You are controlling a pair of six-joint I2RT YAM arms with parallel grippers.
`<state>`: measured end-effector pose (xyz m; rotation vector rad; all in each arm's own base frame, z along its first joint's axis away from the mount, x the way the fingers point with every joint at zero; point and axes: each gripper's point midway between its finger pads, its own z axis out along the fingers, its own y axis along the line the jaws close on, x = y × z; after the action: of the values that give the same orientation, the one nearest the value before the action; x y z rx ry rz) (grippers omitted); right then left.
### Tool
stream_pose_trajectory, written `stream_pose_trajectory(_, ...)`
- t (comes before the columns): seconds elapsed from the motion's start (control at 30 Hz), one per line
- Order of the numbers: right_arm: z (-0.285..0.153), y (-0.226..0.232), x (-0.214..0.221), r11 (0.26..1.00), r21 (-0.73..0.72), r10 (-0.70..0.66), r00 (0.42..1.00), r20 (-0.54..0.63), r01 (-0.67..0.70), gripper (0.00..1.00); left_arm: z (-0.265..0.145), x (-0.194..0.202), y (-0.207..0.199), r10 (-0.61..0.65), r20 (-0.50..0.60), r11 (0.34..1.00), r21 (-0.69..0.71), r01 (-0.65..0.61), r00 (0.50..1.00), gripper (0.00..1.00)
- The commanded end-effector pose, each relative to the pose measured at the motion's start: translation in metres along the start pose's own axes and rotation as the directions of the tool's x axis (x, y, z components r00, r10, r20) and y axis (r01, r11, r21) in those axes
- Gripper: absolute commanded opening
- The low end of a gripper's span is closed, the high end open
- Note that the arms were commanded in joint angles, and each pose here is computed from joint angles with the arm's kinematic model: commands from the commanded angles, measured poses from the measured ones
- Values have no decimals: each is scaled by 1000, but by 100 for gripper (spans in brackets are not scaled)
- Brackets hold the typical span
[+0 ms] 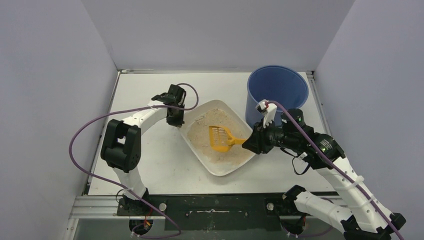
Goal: Clean the litter box
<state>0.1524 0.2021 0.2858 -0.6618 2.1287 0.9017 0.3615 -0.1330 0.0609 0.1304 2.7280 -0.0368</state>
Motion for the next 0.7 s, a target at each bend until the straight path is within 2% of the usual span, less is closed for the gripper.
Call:
stream_pose_trajectory(0.0, 10, -6, 6, 999, 23, 50, 999, -21, -50, 0, 3, -10, 8, -77, 70, 996, -43, 80, 995, 1)
stream_pose_trajectory(0.33, 23, -39, 3, 976, 193, 102, 995, -16, -97, 0, -23, 61, 0, -97, 22, 995, -16, 97, 995, 0)
stream_pose_trajectory(0.67, 40, -48, 9, 964, 231, 149, 987, -61, -131, 0, -56, 130, -31, -298, -56, 946, 114, 303, 953, 0)
